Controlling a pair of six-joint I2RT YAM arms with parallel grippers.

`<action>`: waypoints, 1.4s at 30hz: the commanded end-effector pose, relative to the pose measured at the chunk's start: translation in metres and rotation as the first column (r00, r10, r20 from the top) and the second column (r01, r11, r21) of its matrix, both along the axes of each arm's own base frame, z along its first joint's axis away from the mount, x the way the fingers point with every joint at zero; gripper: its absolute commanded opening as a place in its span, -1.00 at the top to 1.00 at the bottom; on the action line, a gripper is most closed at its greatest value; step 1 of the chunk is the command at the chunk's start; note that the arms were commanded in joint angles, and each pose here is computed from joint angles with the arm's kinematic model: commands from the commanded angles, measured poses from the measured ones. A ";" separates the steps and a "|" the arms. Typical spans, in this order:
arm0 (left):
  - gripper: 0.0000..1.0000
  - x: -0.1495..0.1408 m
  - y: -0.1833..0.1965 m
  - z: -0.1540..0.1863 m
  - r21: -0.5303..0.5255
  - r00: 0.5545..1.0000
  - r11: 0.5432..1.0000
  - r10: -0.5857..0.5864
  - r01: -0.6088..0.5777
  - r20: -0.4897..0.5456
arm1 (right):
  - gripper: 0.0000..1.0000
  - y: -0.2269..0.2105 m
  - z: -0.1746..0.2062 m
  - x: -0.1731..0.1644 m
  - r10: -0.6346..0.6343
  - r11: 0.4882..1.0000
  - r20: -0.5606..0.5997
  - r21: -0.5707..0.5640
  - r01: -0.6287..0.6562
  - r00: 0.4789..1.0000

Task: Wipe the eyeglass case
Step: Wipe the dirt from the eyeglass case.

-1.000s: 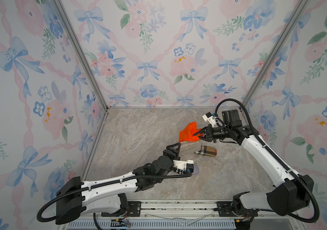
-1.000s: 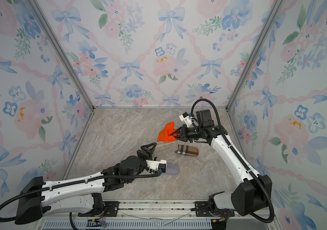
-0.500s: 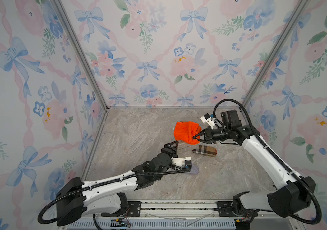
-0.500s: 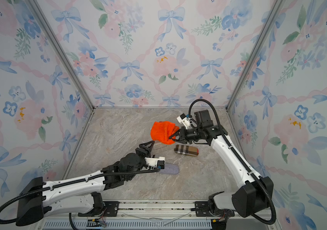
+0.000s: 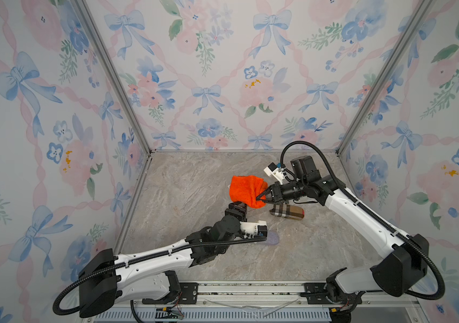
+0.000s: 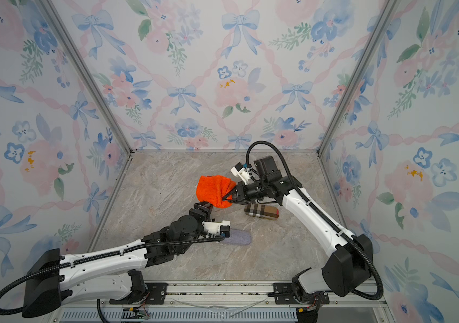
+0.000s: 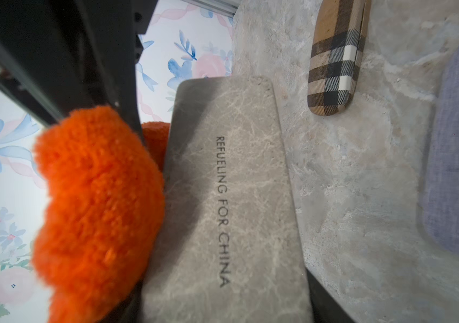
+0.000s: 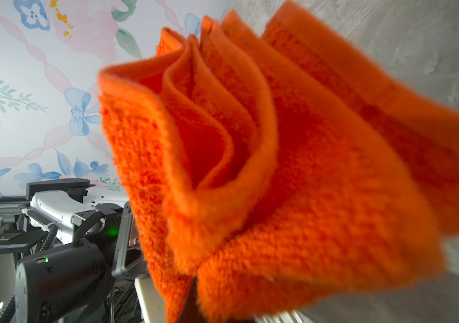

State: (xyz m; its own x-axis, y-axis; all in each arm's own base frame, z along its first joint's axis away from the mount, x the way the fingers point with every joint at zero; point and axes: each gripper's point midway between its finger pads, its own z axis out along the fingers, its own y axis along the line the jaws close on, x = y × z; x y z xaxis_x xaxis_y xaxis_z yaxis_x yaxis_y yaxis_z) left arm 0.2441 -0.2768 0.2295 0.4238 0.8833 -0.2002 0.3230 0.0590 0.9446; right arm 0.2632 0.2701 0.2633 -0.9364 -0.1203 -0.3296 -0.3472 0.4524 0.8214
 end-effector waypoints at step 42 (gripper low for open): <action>0.32 -0.033 0.022 0.093 -0.660 0.946 0.751 -0.211 -0.003 -0.245 | 1.00 -0.020 0.075 -0.016 0.028 0.940 0.232 0.325 -0.104 0.972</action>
